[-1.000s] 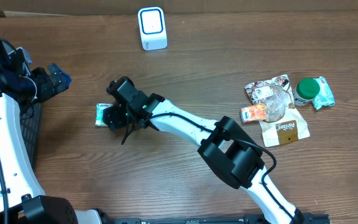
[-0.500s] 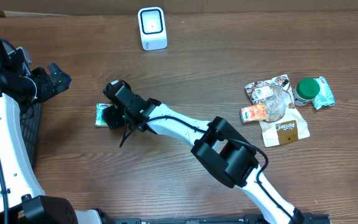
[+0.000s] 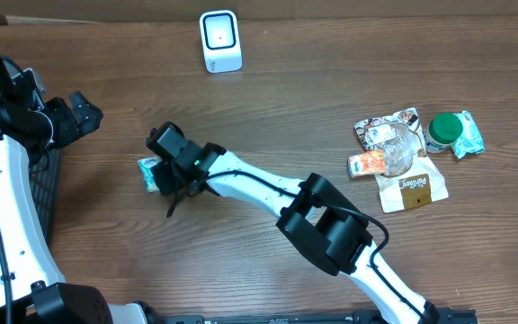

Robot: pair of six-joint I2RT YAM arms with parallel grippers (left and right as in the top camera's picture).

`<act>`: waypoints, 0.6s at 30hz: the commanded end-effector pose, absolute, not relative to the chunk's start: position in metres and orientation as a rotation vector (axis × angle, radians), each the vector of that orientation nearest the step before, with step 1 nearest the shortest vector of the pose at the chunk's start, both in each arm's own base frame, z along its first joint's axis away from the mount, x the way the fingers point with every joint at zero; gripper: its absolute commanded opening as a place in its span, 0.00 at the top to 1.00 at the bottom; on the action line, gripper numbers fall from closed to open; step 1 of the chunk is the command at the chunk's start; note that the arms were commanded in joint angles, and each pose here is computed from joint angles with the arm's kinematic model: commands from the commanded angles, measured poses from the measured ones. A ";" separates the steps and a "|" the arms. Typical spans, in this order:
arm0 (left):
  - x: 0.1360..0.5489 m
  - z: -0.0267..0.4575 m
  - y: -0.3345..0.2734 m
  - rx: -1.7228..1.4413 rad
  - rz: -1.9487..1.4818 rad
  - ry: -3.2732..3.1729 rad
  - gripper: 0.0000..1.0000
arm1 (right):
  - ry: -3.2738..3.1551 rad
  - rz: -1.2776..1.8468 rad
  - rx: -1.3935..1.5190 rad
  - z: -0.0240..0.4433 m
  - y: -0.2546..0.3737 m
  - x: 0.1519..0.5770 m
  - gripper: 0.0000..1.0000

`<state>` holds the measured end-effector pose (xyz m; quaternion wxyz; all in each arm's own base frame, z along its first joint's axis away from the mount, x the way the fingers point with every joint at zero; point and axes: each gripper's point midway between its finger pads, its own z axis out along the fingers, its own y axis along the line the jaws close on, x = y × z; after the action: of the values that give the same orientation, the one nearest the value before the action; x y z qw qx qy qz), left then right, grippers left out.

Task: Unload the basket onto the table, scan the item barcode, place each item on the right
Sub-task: 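Move the right gripper left and grasp the green Kleenex pack, then lift the Kleenex pack and hold it in front of the scanner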

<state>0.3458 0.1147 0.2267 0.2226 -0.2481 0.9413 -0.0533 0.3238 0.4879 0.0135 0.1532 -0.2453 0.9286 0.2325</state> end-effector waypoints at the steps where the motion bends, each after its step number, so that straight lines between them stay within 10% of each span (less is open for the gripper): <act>1: 0.349 0.233 0.115 -0.690 -0.158 2.578 0.01 | 2.682 0.602 -0.676 0.042 0.460 0.343 0.96; 18: 0.349 0.233 0.115 -0.690 -0.158 2.578 0.00 | 2.920 0.297 -1.002 0.064 0.296 0.360 0.96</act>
<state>0.3458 0.1147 0.2267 0.2226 -0.2481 0.9413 -0.0533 0.3477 0.2992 0.0405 -0.0114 -0.2664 0.9603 0.0818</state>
